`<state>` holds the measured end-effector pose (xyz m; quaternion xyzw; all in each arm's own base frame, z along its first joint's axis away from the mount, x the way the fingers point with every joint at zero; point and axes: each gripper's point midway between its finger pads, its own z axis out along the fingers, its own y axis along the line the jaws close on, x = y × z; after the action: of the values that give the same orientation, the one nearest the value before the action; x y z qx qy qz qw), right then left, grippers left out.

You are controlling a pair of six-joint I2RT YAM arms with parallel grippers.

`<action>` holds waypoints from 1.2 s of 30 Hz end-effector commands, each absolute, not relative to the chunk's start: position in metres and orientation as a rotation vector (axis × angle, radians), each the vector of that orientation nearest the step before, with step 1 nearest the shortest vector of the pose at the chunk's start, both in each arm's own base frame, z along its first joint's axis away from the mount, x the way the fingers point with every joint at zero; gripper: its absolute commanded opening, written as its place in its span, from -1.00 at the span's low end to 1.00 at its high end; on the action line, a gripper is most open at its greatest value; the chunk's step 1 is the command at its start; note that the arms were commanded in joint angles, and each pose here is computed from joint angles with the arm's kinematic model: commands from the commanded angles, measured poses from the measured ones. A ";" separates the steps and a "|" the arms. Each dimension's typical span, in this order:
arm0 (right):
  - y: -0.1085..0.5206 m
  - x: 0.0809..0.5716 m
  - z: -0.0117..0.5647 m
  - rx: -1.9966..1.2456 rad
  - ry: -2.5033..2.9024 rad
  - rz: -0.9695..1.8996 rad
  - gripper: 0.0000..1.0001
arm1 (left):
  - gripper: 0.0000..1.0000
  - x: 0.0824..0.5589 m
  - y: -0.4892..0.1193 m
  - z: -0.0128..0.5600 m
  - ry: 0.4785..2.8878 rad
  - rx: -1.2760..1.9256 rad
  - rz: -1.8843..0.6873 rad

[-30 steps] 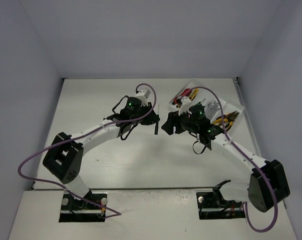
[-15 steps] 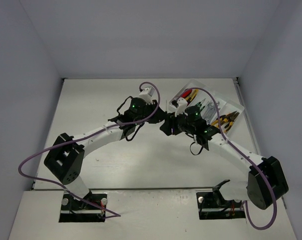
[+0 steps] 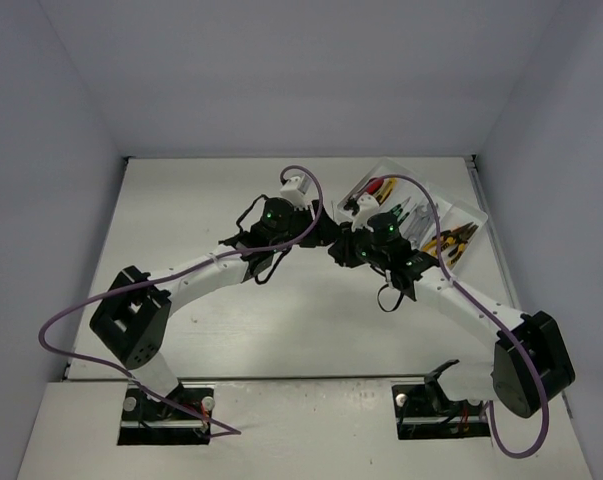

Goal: Sort the tools into containers

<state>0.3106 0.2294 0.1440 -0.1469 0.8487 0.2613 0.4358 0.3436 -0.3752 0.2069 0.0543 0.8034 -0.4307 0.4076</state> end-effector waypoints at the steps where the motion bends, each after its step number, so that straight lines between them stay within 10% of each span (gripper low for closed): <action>1: 0.228 0.333 0.167 -0.267 2.022 0.626 -1.00 | 0.26 0.350 -0.361 0.249 1.873 0.112 -1.052; 3: 0.221 0.339 0.165 -0.215 2.031 0.601 -1.00 | 0.59 0.353 -0.345 0.244 1.885 0.075 -0.969; 14: 0.125 0.432 0.152 0.346 2.102 0.429 -0.97 | 0.61 0.327 -0.200 0.279 2.004 0.154 -0.210; 36: 0.048 0.498 0.136 0.563 2.142 0.167 0.03 | 0.88 0.240 -0.055 0.302 1.852 0.054 0.053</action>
<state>0.4891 0.0646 0.0549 0.2332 0.8963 0.0882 0.3666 0.2386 -0.0659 0.2939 0.0290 0.8078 -0.0005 0.5888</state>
